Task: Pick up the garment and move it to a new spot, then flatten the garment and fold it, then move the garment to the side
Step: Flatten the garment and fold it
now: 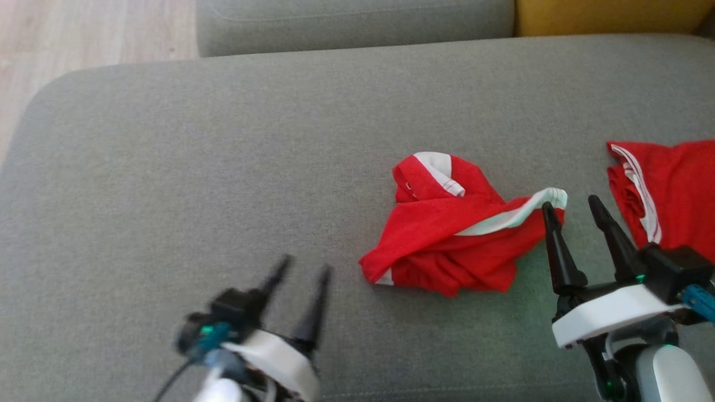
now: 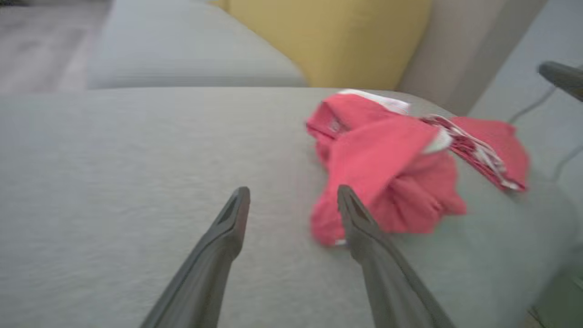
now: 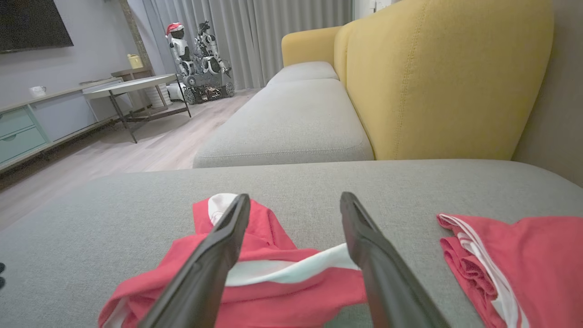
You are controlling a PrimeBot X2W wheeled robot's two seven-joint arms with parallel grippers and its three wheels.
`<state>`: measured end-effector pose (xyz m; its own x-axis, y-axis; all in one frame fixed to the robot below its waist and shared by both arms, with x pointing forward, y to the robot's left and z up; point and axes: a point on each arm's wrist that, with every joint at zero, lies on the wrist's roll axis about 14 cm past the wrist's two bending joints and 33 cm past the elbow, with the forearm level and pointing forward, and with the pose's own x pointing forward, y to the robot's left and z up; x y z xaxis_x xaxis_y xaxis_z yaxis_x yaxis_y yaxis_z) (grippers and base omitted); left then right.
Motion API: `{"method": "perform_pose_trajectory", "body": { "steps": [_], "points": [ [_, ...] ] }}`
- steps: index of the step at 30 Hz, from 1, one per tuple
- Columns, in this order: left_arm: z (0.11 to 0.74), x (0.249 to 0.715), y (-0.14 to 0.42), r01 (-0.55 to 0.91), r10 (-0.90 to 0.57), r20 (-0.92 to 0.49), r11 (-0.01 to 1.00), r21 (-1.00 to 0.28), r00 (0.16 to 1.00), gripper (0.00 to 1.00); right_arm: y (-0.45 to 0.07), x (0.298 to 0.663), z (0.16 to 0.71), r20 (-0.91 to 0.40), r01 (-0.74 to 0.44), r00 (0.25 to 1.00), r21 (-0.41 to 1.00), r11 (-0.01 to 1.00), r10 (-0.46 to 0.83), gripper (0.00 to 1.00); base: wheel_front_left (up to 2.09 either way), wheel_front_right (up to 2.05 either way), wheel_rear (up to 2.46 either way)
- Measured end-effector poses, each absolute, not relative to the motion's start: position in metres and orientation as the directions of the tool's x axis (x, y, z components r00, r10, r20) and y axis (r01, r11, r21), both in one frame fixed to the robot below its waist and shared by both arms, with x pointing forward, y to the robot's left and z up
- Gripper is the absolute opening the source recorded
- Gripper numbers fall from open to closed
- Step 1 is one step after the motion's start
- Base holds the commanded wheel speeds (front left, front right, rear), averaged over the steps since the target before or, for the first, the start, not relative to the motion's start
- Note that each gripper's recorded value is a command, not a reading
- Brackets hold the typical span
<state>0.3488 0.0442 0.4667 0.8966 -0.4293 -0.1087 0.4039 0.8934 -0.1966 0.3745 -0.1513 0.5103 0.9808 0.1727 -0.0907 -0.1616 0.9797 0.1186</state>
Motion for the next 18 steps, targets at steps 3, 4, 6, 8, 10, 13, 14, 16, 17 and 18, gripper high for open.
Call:
{"method": "perform_pose_trajectory", "body": {
  "steps": [3,4,6,8,10,13,14,16,17,18],
  "points": [
    [0.457,0.340,0.011,0.487,-0.528,-0.141,0.838,-0.248,0.837,1.00,-0.153,0.374,0.506,-0.103,-0.154,0.980,0.125,0.980,0.168,1.00,0.00,0.00,0.00],
    [0.454,0.338,0.004,0.503,-0.549,-0.150,0.825,-0.258,0.822,1.00,-0.154,0.373,0.504,-0.108,-0.151,0.980,0.128,0.980,0.165,1.00,0.00,0.00,0.00],
    [0.447,0.336,-0.007,0.529,-0.581,-0.175,0.804,-0.272,0.795,1.00,-0.156,0.373,0.501,-0.117,-0.141,0.981,0.132,0.981,0.157,1.00,0.00,0.00,0.00],
    [0.442,0.337,-0.014,0.539,-0.601,-0.188,0.789,-0.295,0.777,1.00,-0.159,0.372,0.499,-0.126,-0.130,0.981,0.132,0.983,0.147,1.00,0.00,0.00,0.00],
    [0.436,0.339,-0.021,0.550,-0.618,-0.205,0.777,-0.305,0.759,1.00,-0.162,0.372,0.497,-0.132,-0.120,0.982,0.133,0.984,0.137,1.00,0.00,0.00,0.00],
    [0.433,0.341,-0.027,0.563,-0.633,-0.214,0.767,-0.310,0.744,0.96,-0.165,0.374,0.497,-0.132,-0.111,0.983,0.137,0.984,0.129,1.00,0.00,0.00,0.00],
    [0.431,0.343,-0.029,0.567,-0.640,-0.219,0.760,-0.318,0.736,0.79,-0.167,0.375,0.497,-0.129,-0.107,0.984,0.138,0.985,0.125,1.00,0.00,0.00,0.00],
    [0.427,0.347,-0.031,0.569,-0.645,-0.226,0.757,-0.322,0.730,0.14,-0.169,0.376,0.497,-0.130,-0.100,0.985,0.136,0.986,0.117,1.00,0.00,0.00,0.00],
    [0.425,0.348,-0.032,0.568,-0.646,-0.229,0.756,-0.327,0.728,0.00,-0.171,0.377,0.497,-0.128,-0.096,0.985,0.136,0.986,0.113,1.00,0.00,0.00,0.00],
    [0.425,0.350,-0.033,0.570,-0.649,-0.226,0.753,-0.329,0.726,0.00,-0.172,0.378,0.497,-0.129,-0.092,0.986,0.135,0.987,0.110,1.00,0.00,0.00,0.00]
  ]
}}
